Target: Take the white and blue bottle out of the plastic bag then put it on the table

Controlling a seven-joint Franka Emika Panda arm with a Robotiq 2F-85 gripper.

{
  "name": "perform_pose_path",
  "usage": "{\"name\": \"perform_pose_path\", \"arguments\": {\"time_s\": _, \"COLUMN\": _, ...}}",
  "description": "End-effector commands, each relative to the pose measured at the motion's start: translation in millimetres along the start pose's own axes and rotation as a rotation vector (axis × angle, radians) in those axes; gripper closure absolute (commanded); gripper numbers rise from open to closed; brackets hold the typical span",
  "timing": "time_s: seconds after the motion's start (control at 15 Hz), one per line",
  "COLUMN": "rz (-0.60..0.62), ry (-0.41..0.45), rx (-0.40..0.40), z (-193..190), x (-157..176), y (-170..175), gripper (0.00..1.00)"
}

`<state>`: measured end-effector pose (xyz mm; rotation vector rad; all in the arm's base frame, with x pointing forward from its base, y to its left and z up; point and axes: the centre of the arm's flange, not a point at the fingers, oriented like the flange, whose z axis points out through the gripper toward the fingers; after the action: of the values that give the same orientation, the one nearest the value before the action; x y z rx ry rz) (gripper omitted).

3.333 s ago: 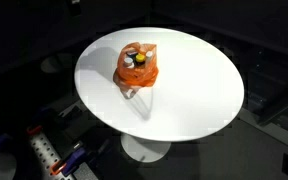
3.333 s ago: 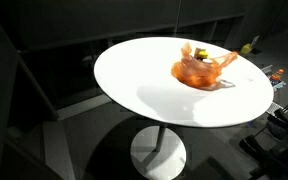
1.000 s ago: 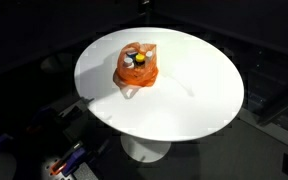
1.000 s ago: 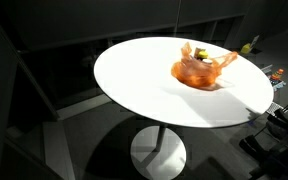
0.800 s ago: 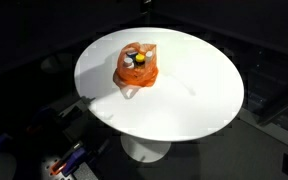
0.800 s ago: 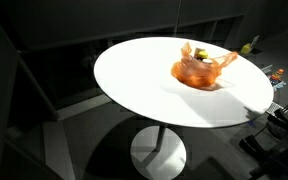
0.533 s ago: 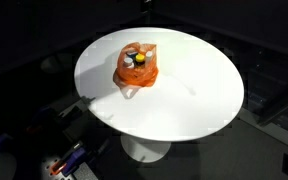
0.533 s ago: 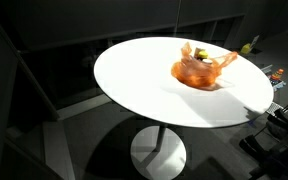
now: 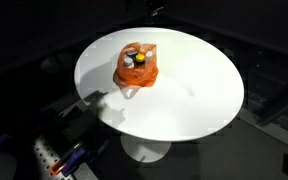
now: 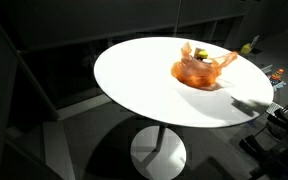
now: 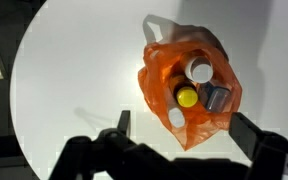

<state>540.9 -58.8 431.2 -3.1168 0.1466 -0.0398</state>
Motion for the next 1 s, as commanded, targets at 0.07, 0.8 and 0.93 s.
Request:
{"name": "perform_pose_path", "arguments": {"time_s": 0.07, "rz": -0.001, "ry": 0.039, "rx": 0.006, "z": 30.6, "x": 32.0, "y": -1.6, "gripper": 0.00}}
{"name": "perform_pose_path", "arguments": {"time_s": 0.8, "rz": -0.029, "ry": 0.037, "rx": 0.056, "z": 116.1, "x": 85.9, "y": -2.8, "gripper": 0.00}}
{"name": "perform_pose_path", "arguments": {"time_s": 0.93, "rz": -0.032, "ry": 0.015, "rx": 0.056, "z": 130.8, "x": 90.4, "y": -3.8, "gripper": 0.00}}
